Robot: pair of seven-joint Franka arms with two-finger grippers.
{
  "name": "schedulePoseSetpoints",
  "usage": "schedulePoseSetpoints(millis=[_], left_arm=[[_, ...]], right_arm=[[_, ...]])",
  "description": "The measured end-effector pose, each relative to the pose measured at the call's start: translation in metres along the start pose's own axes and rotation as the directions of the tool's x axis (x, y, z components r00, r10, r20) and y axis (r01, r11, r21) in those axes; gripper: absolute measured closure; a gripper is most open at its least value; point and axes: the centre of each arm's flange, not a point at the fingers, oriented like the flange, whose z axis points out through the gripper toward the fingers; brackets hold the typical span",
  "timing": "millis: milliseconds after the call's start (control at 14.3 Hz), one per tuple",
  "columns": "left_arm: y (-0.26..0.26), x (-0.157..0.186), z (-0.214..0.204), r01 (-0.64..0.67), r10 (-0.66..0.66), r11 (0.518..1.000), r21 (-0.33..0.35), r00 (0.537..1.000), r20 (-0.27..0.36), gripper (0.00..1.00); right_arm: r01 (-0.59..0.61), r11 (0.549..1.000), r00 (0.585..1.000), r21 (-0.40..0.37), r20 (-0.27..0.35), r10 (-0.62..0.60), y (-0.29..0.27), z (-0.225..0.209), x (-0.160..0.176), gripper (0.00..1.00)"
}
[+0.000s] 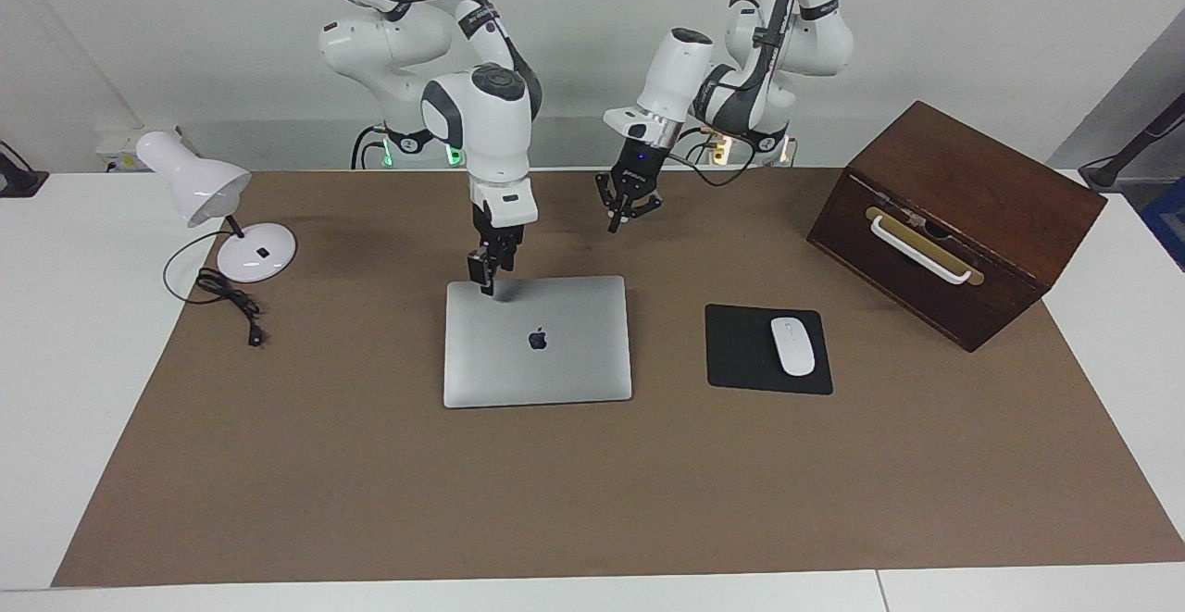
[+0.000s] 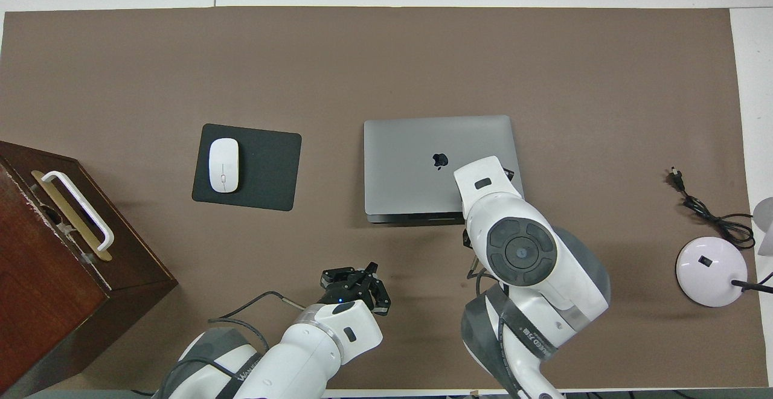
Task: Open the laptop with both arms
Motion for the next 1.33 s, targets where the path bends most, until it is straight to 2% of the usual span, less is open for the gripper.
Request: schedulePoseSetpoints(millis=[558,1116,1326], left_arm=[[-0.002,-0.007,0.019,0.015,-0.015,1.0,-0.022,1.0,0.01,0.99],[0.001,0.008,0.036,0.046,-0.045,0.998,-0.046,0.999,0.019,0.99],[-0.008,0.011,0.043,0.095,-0.094,0.994,-0.046,0.995,0.014,0.99]], right_arm=[[0.002,1.0,1.0,0.003,-0.003,-0.002,0.0,0.006,0.001,0.3],[0.003,1.0,1.0,0.004,-0.003,-0.003,0.0,0.007,0.001,0.28],[0.003,1.0,1.0,0.004,-0.003,-0.003,0.0,0.007,0.001,0.3]])
